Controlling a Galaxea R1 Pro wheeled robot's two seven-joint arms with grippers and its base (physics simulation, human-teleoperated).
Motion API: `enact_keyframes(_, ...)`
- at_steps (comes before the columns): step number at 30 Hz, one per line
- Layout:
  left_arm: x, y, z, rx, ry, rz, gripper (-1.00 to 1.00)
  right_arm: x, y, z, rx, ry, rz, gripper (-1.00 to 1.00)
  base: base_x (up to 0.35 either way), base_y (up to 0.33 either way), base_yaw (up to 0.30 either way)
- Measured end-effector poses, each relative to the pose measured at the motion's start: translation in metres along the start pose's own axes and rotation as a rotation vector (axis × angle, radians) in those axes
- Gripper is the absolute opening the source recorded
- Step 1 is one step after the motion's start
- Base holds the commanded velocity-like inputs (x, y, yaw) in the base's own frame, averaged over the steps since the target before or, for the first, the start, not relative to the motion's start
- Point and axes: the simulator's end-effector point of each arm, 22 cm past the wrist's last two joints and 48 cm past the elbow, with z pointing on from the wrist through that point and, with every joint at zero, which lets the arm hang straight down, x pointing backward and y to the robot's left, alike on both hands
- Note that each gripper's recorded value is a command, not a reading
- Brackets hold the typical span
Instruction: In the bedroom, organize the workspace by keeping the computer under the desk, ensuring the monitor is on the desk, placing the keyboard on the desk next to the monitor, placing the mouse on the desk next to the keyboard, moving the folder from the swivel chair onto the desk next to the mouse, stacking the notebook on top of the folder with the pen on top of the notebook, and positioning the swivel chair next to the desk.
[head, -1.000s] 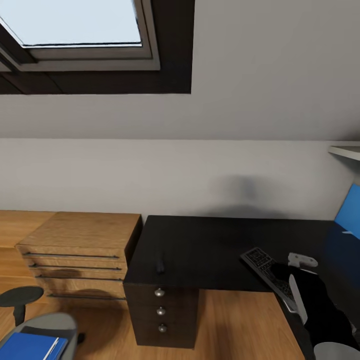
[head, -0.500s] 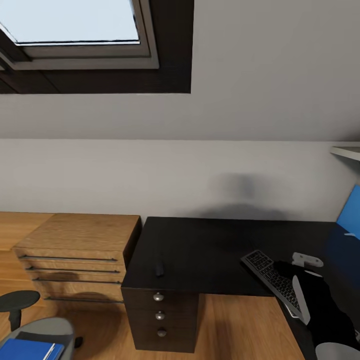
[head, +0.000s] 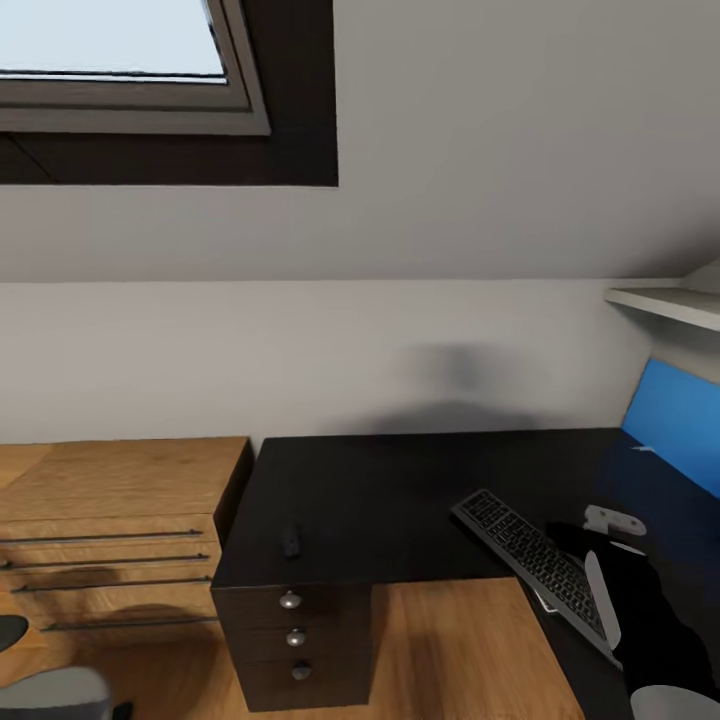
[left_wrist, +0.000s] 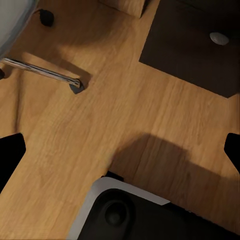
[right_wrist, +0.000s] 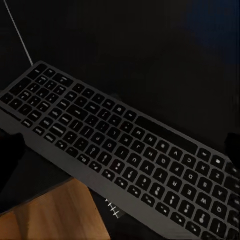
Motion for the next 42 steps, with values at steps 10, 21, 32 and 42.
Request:
enact_keyframes(10, 0.0, 0.0, 0.0, 0.0, 0.0, 0.0, 1.0, 0.0, 0.001, 0.0, -0.003, 0.001, 0.004, 1.0, 0.0, 0.0, -0.266)
enact_keyframes(21, 0.0, 0.0, 0.0, -0.001, -0.001, -0.001, 1.0, 0.013, 0.001, 0.004, -0.003, 0.025, 0.003, 1.0, 0.106, 0.0, -0.253)
enact_keyframes(32, -0.001, 0.001, 0.0, -0.001, -0.003, -0.002, 1.0, 0.019, 0.002, 0.007, -0.005, 0.034, 0.001, 1.0, 0.146, 0.0, -0.075)
enact_keyframes(42, -0.001, 0.0, 0.0, 0.0, -0.005, -0.002, 1.0, 0.037, 0.004, 0.012, -0.007, 0.071, -0.006, 1.0, 0.249, 0.0, -0.006)
